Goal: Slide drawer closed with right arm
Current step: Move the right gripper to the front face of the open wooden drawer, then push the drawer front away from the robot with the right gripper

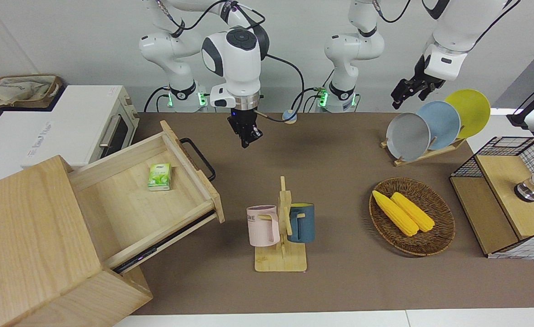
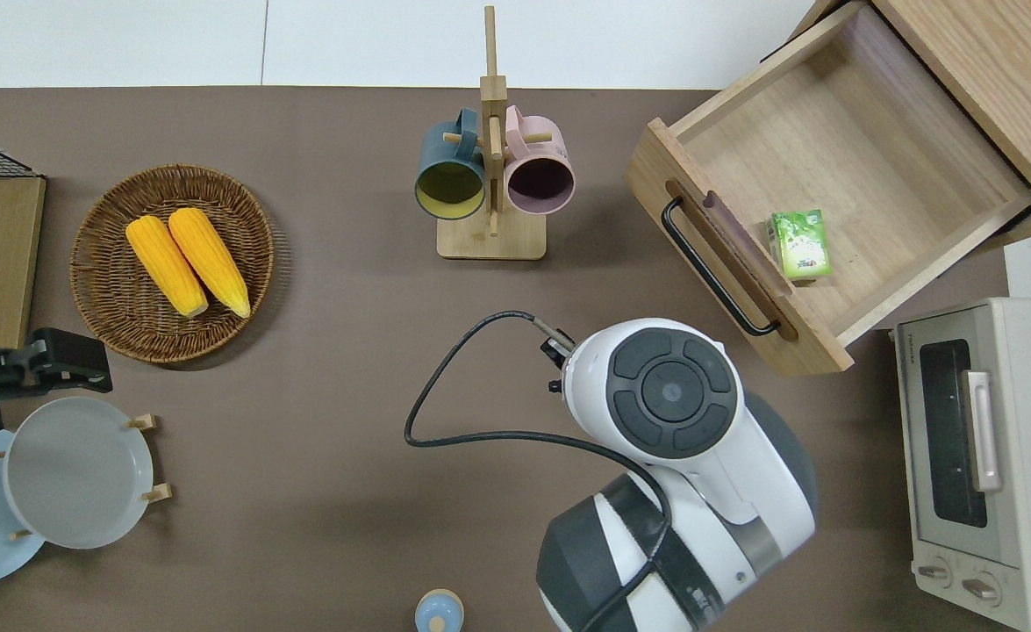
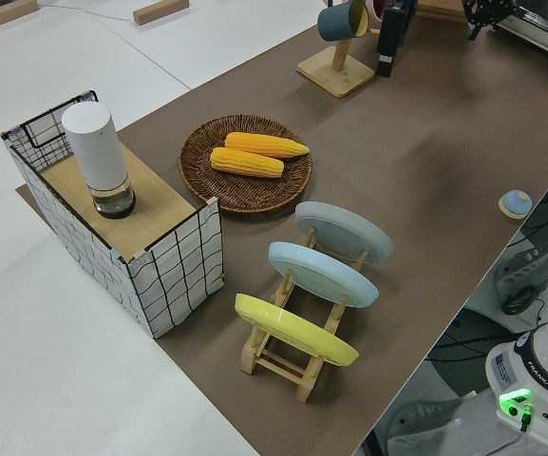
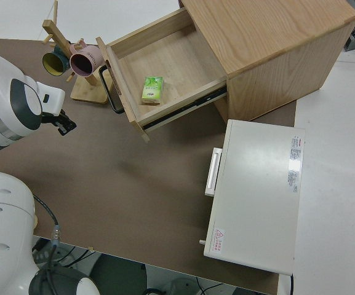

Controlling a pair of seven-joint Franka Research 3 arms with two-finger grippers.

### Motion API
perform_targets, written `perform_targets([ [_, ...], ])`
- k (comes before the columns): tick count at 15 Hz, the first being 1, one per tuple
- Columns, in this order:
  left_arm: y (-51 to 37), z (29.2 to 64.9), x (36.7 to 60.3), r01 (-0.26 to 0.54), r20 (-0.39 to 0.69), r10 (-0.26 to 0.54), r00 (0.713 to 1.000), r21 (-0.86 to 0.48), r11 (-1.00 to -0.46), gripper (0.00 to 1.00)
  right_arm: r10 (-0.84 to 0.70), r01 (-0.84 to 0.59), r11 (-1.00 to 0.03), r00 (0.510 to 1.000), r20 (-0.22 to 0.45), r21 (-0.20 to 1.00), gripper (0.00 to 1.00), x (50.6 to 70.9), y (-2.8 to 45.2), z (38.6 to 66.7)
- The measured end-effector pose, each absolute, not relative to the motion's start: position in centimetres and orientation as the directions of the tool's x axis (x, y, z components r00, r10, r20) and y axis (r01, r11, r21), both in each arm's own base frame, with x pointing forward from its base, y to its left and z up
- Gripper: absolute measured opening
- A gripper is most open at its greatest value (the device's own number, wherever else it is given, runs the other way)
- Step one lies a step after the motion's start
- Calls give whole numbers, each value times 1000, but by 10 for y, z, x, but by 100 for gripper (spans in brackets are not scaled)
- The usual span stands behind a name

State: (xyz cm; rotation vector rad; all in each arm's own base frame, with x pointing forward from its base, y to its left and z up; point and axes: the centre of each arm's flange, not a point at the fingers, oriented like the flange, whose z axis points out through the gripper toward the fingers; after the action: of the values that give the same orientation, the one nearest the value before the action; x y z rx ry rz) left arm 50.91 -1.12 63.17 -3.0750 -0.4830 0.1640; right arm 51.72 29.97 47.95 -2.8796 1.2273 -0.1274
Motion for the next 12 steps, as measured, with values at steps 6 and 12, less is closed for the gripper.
perform_targets([
  [6,-11,632,509,304,-100,307,946,-41,-952,100,-732,-728,-681,673,111,-76,1,559,295,500],
  [12,-11,632,509,304,-100,307,946,-41,-952,100,-751,-748,-659,651,107,-76,1,586,272,495],
])
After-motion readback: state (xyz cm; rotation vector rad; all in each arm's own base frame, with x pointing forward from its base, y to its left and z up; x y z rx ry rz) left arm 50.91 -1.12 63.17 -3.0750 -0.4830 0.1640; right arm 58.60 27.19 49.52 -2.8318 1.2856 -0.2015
